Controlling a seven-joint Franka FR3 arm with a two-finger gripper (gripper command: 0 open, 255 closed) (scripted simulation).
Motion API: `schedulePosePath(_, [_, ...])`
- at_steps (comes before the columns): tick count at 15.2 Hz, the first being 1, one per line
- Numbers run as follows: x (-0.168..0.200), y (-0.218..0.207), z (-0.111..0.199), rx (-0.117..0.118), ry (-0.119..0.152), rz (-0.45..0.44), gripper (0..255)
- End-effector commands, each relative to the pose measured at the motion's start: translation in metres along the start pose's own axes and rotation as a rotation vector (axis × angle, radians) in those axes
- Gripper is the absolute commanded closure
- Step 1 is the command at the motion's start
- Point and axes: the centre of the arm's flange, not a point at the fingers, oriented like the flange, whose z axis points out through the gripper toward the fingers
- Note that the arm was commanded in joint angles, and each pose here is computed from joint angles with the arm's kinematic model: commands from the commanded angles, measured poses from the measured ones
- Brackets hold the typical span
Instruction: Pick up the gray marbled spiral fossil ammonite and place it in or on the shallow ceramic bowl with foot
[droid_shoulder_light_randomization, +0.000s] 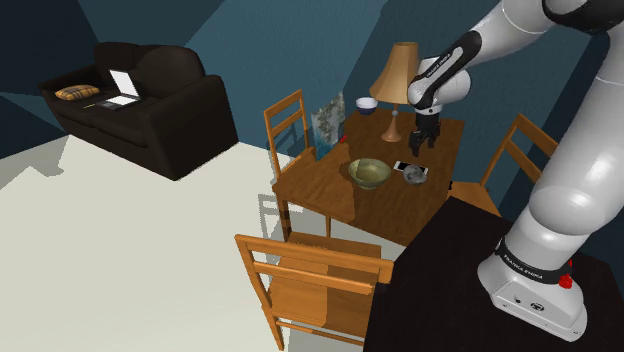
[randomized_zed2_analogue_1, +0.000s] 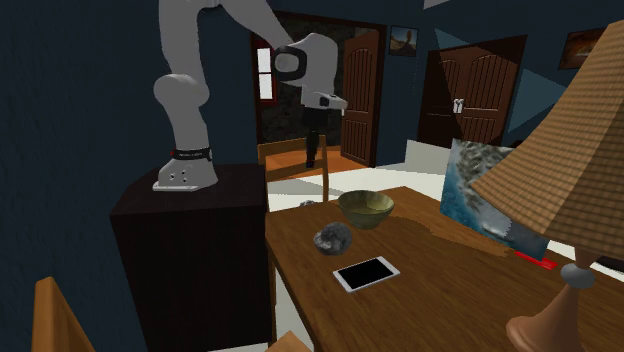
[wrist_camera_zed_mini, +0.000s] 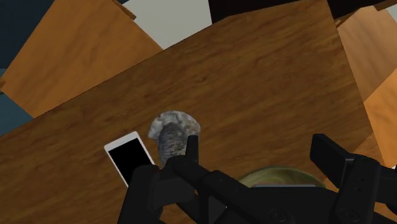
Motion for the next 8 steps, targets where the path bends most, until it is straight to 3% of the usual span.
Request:
schedulePosePath(1, [0.015, 0.013, 0.02, -0.001, 0.004, 0.004, 0])
schedulePosePath(8, [0.062, 0.061, 0.082, 0.0, 0.014, 0.02, 0])
